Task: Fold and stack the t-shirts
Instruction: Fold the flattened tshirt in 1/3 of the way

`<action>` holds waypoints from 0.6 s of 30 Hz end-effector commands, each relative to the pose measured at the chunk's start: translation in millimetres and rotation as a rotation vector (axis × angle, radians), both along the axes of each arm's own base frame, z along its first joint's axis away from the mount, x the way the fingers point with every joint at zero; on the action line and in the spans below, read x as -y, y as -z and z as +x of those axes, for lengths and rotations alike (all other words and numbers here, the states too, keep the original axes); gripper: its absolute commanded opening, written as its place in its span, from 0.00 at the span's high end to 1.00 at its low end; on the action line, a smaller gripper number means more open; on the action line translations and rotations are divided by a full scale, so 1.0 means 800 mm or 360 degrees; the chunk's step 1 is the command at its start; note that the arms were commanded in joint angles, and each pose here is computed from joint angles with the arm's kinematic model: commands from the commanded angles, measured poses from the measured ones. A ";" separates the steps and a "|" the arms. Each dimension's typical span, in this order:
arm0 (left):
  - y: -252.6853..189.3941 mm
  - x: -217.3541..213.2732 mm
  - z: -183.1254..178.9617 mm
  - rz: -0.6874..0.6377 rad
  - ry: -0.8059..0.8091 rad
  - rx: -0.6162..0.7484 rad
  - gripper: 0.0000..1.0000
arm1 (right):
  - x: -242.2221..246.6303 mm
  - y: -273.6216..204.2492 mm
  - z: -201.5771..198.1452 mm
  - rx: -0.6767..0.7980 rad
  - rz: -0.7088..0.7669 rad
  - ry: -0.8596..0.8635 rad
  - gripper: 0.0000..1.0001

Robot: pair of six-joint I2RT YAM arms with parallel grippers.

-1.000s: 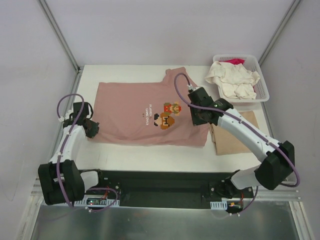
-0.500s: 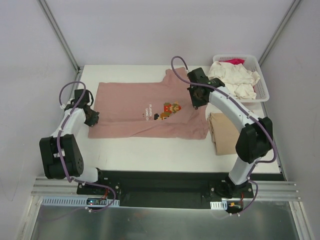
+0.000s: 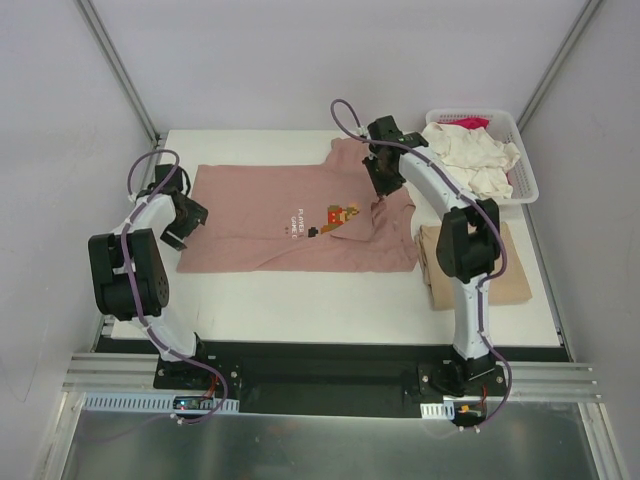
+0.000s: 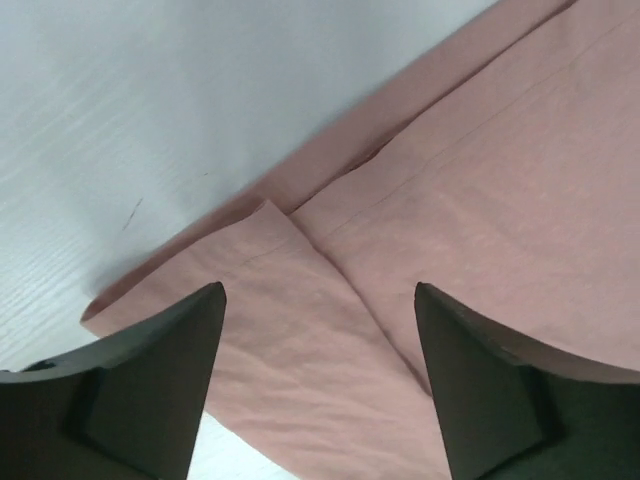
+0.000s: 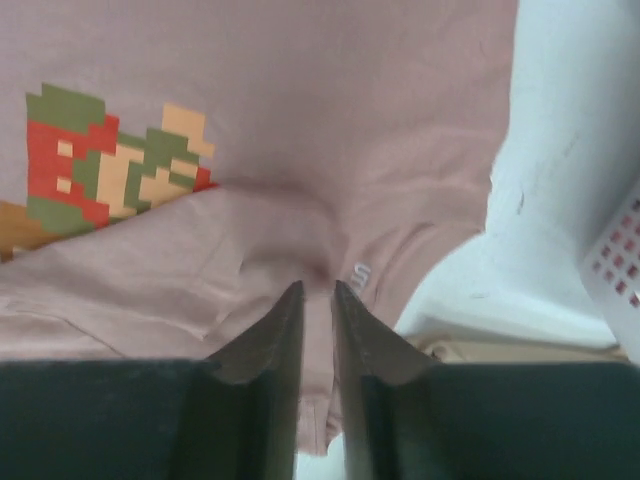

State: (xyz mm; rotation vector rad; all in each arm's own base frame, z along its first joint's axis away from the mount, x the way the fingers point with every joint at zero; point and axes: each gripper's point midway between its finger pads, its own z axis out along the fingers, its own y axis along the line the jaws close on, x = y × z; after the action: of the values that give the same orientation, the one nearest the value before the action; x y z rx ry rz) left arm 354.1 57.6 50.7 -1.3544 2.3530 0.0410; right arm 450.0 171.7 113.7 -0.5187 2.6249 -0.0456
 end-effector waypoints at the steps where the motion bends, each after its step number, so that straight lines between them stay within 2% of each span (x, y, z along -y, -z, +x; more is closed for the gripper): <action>1: -0.044 -0.013 0.030 0.0119 0.0038 0.0136 0.07 | 0.006 0.002 0.033 0.0010 -0.0055 -0.0060 0.60; 2: -0.052 -0.012 0.032 0.0114 0.0060 0.0154 0.01 | 0.009 -0.002 0.036 0.0024 -0.0079 -0.0049 0.29; 4: -0.077 -0.006 0.034 0.0102 0.0101 0.0240 0.01 | 0.015 -0.019 0.029 0.0036 -0.0097 -0.0007 0.15; 5: -0.086 -0.003 0.033 0.0097 0.0133 0.0268 0.01 | 0.014 -0.021 0.020 0.0027 -0.0073 0.0003 0.04; 6: -0.092 0.002 0.031 0.0072 0.0166 0.0293 0.01 | 0.011 -0.025 0.011 0.0027 -0.0010 0.0036 0.01; 12: -0.085 0.027 -0.001 0.0012 0.0363 0.0313 0.01 | -0.047 -0.032 -0.091 -0.0068 0.0681 0.0010 0.03; 14: -0.069 0.044 -0.005 -0.0064 0.0509 0.0310 0.01 | -0.058 -0.010 -0.111 -0.0157 0.0787 0.0025 0.03; 15: -0.067 0.063 -0.004 -0.0181 0.0597 0.0339 0.01 | -0.068 -0.008 -0.119 -0.0206 0.0864 0.0022 0.03; 18: -0.058 0.079 0.001 -0.0265 0.0702 0.0388 0.01 | -0.081 0.016 -0.124 -0.0289 0.0918 0.0092 0.02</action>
State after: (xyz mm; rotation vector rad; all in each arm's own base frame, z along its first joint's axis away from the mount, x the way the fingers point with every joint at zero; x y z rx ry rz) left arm 354.0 27.2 107.9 -1.0072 2.3441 -0.2303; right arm 347.1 195.4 100.5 -0.3486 2.6982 0.4825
